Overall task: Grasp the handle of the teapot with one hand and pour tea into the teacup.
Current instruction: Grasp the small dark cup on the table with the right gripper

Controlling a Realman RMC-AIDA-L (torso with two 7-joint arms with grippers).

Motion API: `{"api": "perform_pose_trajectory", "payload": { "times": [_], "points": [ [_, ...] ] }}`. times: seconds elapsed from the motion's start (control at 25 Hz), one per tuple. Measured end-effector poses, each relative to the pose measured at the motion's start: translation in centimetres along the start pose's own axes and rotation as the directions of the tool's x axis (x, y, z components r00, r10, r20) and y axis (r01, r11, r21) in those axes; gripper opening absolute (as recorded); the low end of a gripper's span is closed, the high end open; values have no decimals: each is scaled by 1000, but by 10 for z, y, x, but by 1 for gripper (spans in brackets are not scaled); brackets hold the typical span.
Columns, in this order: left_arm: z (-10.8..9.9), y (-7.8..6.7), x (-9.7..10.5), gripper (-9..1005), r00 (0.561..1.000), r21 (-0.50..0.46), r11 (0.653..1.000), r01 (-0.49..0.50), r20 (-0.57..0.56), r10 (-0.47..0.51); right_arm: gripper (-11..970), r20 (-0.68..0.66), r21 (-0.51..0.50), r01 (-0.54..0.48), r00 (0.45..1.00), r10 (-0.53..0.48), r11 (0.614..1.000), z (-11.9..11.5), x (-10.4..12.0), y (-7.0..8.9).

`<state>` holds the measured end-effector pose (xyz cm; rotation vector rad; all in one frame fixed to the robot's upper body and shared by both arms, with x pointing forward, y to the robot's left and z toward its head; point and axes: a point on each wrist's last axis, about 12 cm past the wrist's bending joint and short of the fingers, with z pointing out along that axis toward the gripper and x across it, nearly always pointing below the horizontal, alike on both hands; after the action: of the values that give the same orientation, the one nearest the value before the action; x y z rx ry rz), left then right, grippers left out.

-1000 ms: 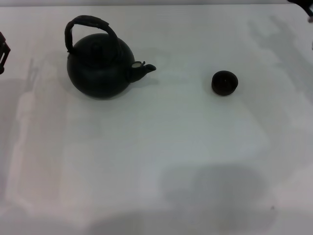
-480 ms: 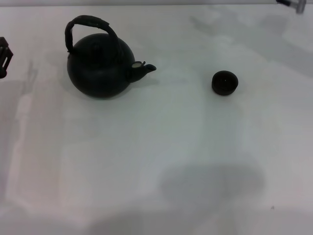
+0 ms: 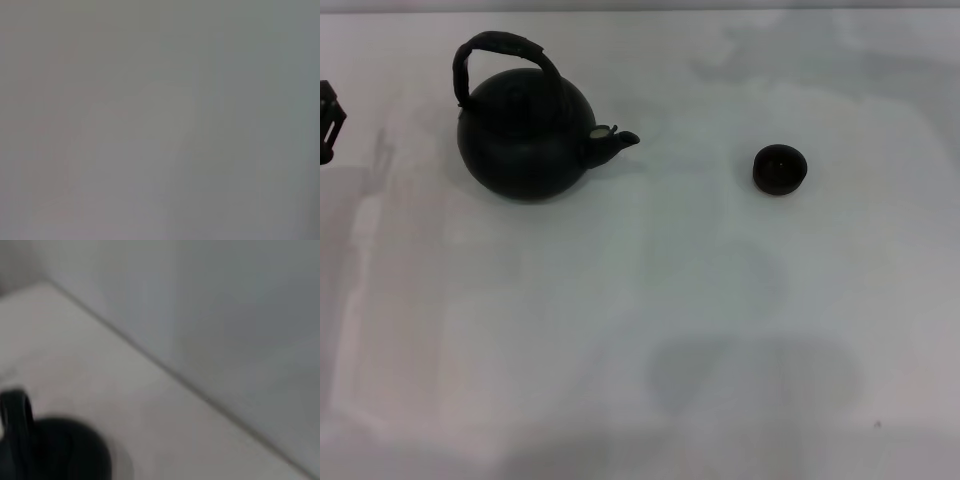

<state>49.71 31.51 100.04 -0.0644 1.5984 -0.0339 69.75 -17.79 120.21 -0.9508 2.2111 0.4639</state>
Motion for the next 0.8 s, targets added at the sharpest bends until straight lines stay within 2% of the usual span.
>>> {"api": "perform_pose_trajectory", "payload": {
  "times": [0.2, 0.36, 0.56, 0.8],
  "points": [
    [2, 0, -1, 825, 1000, 3, 1000, -4, 4, 4, 834, -177, -18, 45, 983, -48, 999, 4, 1, 13],
    [4, -1, -3, 825, 1000, 6, 1000, -6, 9, 6, 832, -257, -7, 63, 964, -63, 998, 17, 13, 24],
    [5, -1, -3, 825, 1000, 7, 1000, -7, 10, 7, 830, -291, 13, 61, 955, -54, 998, 32, 28, 31],
    [6, -1, -4, 824, 1000, 6, 1000, -2, 14, 2, 828, -343, 31, 33, 939, -21, 999, 45, 53, 32]
  ]
}}
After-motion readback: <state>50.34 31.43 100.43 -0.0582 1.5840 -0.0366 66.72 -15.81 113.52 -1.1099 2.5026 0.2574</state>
